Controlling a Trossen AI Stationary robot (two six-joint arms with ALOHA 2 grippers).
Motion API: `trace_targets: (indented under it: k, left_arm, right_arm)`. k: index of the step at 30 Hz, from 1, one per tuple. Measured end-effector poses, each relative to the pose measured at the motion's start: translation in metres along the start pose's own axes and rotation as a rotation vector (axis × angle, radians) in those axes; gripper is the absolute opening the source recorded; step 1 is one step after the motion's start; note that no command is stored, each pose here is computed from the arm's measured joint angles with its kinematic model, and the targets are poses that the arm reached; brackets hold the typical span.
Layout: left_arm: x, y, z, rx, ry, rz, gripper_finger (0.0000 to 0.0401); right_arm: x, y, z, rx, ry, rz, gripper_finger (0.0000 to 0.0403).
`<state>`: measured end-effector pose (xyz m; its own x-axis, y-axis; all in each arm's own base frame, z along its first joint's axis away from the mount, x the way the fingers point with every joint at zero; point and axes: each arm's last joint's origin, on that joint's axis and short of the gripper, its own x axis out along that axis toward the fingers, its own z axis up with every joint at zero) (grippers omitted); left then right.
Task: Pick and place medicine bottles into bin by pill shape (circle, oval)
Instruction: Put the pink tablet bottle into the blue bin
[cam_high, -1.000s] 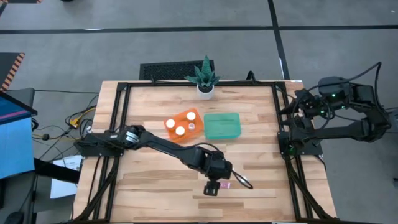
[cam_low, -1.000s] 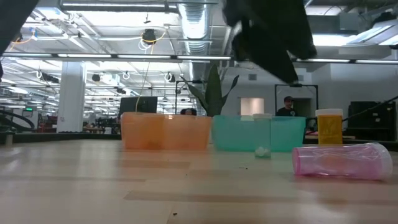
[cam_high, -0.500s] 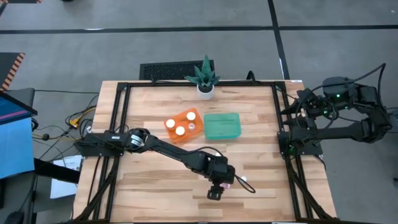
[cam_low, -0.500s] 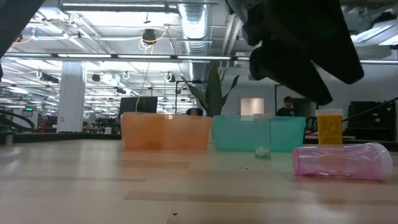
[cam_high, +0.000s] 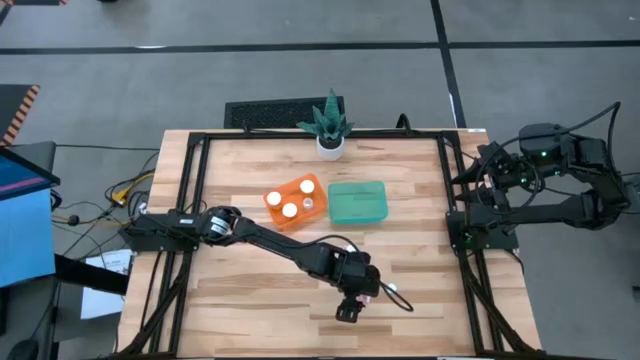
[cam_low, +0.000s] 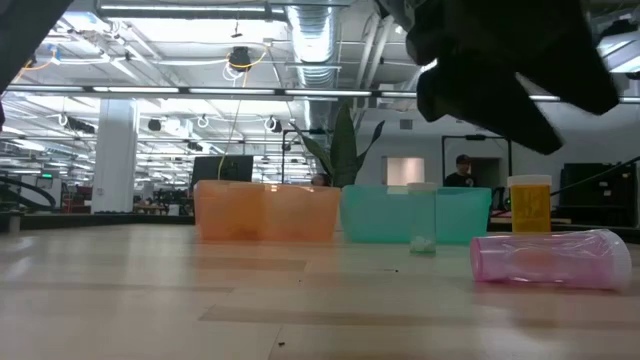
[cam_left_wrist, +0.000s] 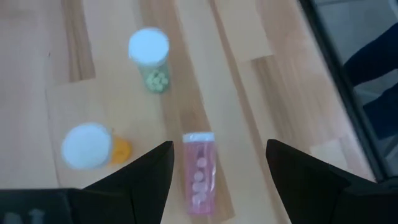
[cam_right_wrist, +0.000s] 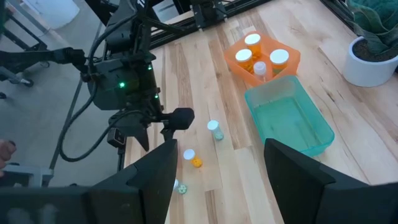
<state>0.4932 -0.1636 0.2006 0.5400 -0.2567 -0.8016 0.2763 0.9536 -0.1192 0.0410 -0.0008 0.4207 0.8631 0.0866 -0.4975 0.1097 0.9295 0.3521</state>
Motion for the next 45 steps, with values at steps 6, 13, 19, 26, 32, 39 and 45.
trace_targets:
  k: [6,13,19,26,32,39,45]
  left_arm:
    - [0.000,-0.002,0.002,0.004,-0.019,-0.006,0.0249]
    - [0.007,-0.001,0.003,-0.010,-0.054,0.009,0.0249]
    - [0.020,0.000,-0.002,-0.025,-0.036,-0.005,0.0249]
    - [0.026,0.002,-0.001,0.031,-0.047,0.001,0.0249]
    - [0.030,0.005,-0.005,0.062,-0.027,0.005,0.0249]
    - [0.052,0.008,-0.018,0.042,0.028,-0.041,0.0249]
    - [0.050,0.011,-0.016,0.059,0.015,-0.026,0.0249]
  right_arm:
    - [0.000,0.000,0.000,-0.001,0.000,0.000,0.0249]
    - [0.000,0.000,0.000,-0.001,0.000,0.000,0.0249]
    - [0.000,0.000,0.000,-0.001,0.000,0.000,0.0249]
    - [0.000,0.000,0.001,0.000,-0.006,0.002,0.0249]
    - [0.000,0.000,0.001,0.007,-0.008,0.002,0.0249]
    - [0.000,0.000,0.001,0.010,-0.008,0.002,0.0249]
    - [0.000,0.000,0.001,0.023,-0.008,0.002,0.0249]
